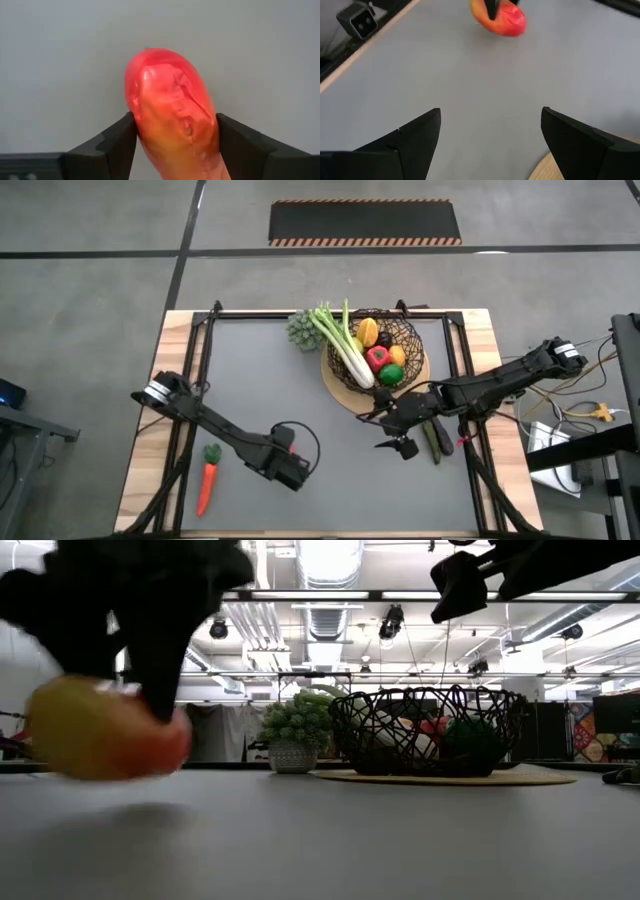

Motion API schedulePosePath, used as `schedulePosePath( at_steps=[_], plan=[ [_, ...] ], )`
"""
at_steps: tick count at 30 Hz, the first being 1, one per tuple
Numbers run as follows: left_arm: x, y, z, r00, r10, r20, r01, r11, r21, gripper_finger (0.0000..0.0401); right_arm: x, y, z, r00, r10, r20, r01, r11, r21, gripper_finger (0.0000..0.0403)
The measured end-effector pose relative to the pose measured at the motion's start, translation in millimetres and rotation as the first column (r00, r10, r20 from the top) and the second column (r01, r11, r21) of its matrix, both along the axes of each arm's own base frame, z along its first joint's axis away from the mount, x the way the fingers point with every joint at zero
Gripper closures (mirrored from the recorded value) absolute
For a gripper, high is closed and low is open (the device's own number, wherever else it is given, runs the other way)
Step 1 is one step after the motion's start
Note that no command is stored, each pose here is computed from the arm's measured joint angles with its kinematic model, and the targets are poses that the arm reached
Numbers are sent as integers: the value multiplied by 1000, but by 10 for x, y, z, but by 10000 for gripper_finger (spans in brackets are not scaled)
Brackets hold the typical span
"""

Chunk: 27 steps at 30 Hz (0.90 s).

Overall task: Build produce basket
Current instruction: Put the red mango into the black wire basket

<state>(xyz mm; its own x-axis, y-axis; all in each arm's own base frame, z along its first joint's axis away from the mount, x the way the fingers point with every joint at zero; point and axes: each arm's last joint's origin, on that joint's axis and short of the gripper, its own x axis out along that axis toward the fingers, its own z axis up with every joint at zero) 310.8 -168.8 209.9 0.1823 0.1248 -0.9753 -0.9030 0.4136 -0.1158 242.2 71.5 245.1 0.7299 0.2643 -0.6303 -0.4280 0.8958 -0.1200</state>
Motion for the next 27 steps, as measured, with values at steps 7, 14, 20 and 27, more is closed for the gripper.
schedulePosePath(
  at_steps=[7, 14, 20, 27],
  plan=[
    [-12, 174, 381, 955, -245, 167, 191, 939, 287, 180, 13, 3, 1, 999, 9, 33, -9, 1000, -6, 78],
    [31, 296, 651, 815, -526, 244, 320, 759, 566, 180, 53, 15, 29, 990, 38, 137, -36, 999, -19, 78],
    [48, 361, 695, 649, -717, 254, 367, 588, 721, 181, 95, 21, 48, 960, 19, 281, -22, 1000, 8, 78],
    [-51, 422, 605, 489, -847, 208, 288, 382, 878, 181, 81, -32, 42, 820, -130, 558, 63, 988, 139, 78]
  ],
)
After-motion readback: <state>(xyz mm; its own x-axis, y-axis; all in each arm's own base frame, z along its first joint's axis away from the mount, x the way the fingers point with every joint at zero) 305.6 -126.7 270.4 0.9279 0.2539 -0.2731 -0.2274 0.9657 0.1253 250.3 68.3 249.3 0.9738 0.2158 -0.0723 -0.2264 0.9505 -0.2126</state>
